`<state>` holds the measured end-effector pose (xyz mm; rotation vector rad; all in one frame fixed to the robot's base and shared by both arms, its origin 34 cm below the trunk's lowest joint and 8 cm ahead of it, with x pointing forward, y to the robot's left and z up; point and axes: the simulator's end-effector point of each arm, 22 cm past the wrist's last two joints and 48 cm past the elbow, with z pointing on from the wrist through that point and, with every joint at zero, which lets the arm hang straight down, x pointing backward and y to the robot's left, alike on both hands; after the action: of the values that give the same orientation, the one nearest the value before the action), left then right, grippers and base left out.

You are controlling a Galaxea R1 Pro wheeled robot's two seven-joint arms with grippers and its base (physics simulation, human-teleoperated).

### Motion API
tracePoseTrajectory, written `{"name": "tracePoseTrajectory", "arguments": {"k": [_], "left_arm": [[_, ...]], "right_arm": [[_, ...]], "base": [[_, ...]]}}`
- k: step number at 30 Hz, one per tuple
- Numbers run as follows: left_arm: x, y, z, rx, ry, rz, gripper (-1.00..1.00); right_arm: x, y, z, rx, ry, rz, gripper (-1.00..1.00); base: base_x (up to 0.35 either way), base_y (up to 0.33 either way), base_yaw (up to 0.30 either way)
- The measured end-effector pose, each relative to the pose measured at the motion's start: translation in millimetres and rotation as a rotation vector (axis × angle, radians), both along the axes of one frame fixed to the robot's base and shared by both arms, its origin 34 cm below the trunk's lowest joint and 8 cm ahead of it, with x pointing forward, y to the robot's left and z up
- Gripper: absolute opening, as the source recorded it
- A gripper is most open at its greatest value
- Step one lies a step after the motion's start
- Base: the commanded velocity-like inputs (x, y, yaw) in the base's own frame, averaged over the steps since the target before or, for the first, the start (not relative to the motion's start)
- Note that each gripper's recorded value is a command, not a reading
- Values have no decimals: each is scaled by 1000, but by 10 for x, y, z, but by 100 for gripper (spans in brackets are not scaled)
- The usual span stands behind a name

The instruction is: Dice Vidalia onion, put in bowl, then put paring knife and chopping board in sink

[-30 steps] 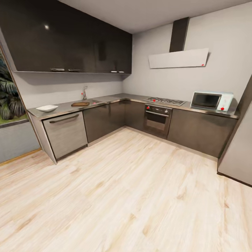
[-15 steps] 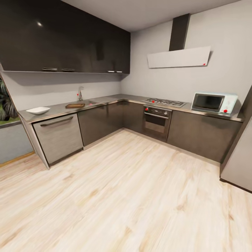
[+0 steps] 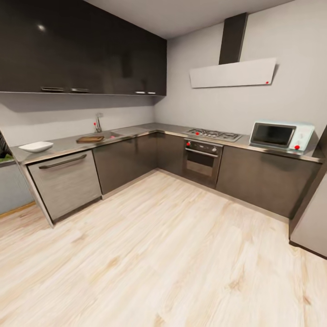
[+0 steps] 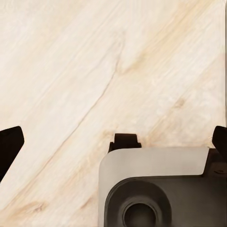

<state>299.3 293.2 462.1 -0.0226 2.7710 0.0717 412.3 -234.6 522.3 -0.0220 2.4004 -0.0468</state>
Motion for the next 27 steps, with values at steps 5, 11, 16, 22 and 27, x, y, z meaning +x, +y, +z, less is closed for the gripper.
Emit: {"name": "tracePoseTrajectory", "arguments": {"k": [5, 11, 16, 22, 27], "left_arm": [[1, -1, 0, 0, 0, 0, 100], [2, 0, 0, 0, 0, 0, 100], [2, 0, 0, 0, 0, 0, 100], [2, -1, 0, 0, 0, -1, 100], [-2, -1, -1, 0, 1, -1, 100]], "right_arm": [[1, 0, 1, 0, -1, 0, 100], [2, 0, 2, 0, -1, 0, 100], [12, 0, 9, 0, -3, 0, 100], [15, 0, 10, 0, -4, 0, 100], [14, 0, 9, 0, -4, 0, 100]], "base": [[316, -135, 0], [316, -93, 0], [316, -12, 0], [316, -40, 32], [316, -73, 173]]}}
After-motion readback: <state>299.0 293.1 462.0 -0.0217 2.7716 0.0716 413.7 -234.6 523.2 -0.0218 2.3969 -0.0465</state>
